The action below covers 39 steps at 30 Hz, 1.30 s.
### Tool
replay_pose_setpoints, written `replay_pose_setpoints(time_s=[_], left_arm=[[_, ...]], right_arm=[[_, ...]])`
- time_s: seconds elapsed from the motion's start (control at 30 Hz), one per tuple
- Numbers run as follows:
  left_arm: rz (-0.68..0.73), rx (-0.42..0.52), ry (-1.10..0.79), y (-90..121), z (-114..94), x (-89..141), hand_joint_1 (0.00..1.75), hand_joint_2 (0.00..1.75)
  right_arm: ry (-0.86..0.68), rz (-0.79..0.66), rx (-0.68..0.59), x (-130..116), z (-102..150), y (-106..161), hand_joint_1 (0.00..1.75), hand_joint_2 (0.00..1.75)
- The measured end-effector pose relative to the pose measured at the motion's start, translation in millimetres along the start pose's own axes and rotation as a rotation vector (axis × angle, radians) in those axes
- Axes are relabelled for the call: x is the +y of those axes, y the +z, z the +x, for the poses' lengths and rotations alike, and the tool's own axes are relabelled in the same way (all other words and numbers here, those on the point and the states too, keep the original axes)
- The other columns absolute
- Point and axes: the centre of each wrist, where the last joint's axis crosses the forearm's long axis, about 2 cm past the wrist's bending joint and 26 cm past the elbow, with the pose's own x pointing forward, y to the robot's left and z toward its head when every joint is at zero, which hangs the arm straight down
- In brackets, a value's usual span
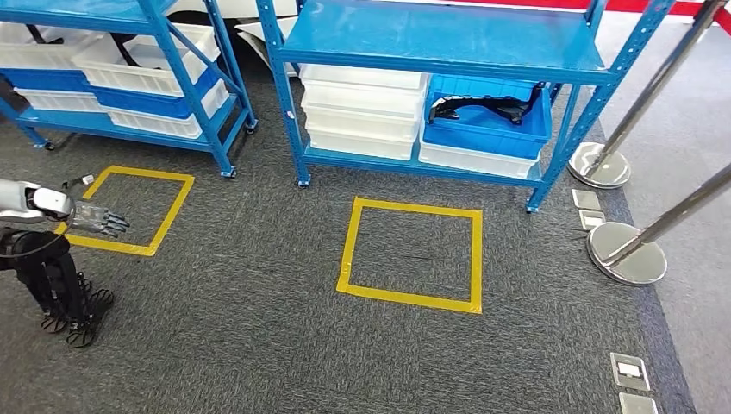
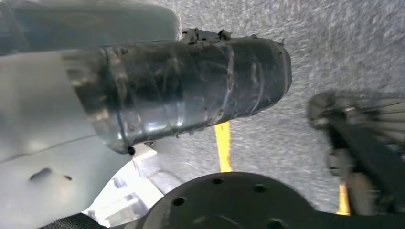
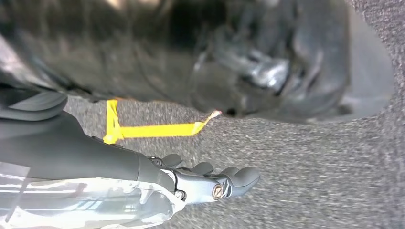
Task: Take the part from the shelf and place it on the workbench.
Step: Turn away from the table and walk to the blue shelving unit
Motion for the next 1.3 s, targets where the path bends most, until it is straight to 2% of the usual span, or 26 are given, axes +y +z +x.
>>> replay_pose_setpoints(time_s=[0.27, 0.5, 0.8, 1.3], left_arm=[[-0.002, -0.013, 0.001, -2.0, 4.1, 3.7, 0.0, 0.0], [-0.019, -0.01, 0.013, -0.9, 1.4, -6.9, 0.0, 0.0], [-0.028, -0.013, 0.023, -1.7, 2.8, -7.9, 0.0, 0.0], [-0.015, 0.002, 0.014, 0.5, -0.4, 5.5, 0.0, 0.0]], right_arm=[[0.017, 0.009, 0.005, -0.7, -3.5, 0.6, 0.0, 0.0], [0.035, 0.011, 0.0, -1.7, -1.5, 0.2, 0.0, 0.0], [0.041, 0.008, -0.003, -3.6, 1.4, -0.5, 0.0, 0.0], [0.043, 0.011, 0.008, -2.0, -1.5, 0.1, 0.0, 0.0]])
